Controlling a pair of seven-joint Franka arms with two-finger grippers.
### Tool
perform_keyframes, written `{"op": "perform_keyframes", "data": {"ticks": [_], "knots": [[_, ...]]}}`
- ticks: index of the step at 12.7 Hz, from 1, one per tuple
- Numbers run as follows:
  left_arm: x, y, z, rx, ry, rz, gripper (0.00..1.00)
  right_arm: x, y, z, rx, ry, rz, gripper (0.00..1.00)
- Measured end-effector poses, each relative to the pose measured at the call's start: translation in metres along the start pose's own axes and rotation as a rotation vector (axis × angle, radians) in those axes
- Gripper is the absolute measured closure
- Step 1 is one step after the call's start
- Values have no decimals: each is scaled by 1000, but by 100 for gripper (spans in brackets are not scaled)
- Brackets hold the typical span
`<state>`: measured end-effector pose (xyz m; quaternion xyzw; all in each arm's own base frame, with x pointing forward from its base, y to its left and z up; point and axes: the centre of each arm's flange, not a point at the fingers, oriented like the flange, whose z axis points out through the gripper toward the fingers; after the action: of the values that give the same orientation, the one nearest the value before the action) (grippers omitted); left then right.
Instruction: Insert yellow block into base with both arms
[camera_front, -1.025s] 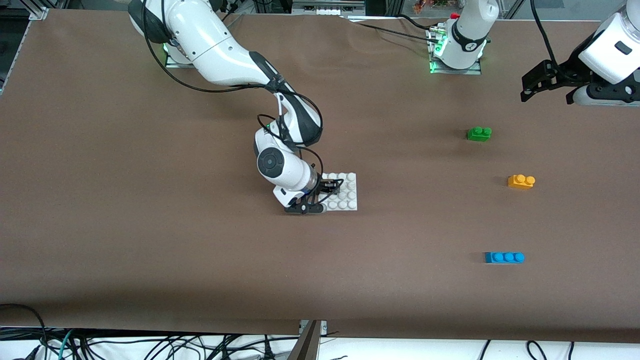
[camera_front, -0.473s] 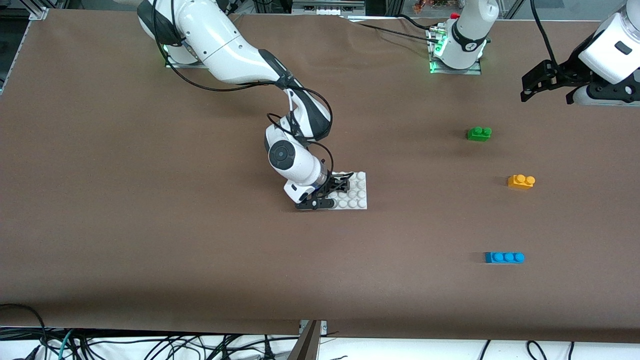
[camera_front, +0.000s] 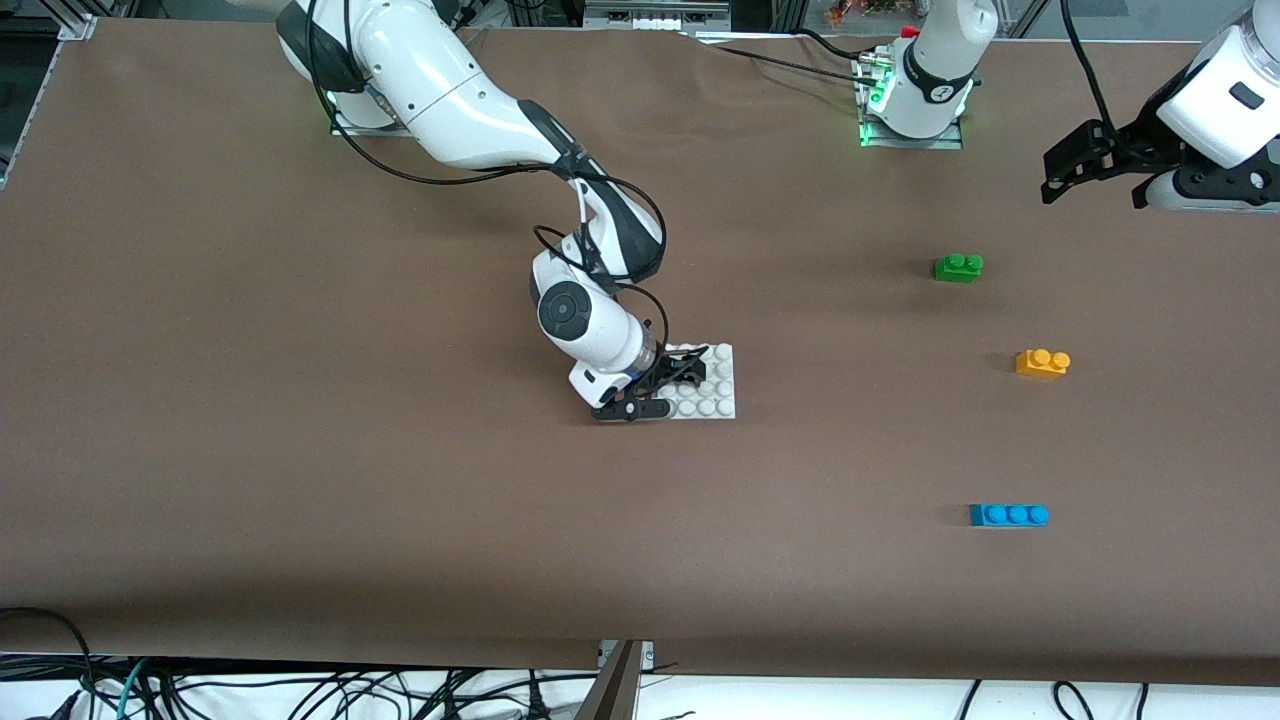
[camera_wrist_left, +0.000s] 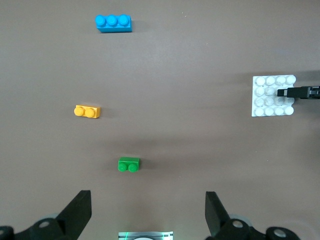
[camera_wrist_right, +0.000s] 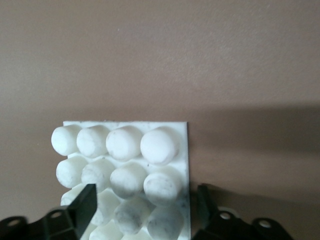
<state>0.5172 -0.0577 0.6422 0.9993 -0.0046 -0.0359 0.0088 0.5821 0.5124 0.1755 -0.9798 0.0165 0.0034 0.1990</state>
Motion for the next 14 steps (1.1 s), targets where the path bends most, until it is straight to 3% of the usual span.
{"op": "perform_keyframes", "data": {"ticks": [1, 4, 9, 12, 14], "knots": [[0, 0, 0, 0, 0, 0, 0, 2, 2, -1, -4, -3, 3, 3], [0, 0, 0, 0, 0, 0, 0, 18, 9, -18, -19, -39, 17, 1], [0, 1, 0, 0, 1, 1, 0, 60, 37, -93, -62, -116, 3, 0], [0, 1, 0, 0, 1, 2, 0, 75, 64, -140, -124, -169, 12, 0], [0, 0, 0, 0, 0, 0, 0, 87, 97, -170, -198, -208, 50, 0]]}}
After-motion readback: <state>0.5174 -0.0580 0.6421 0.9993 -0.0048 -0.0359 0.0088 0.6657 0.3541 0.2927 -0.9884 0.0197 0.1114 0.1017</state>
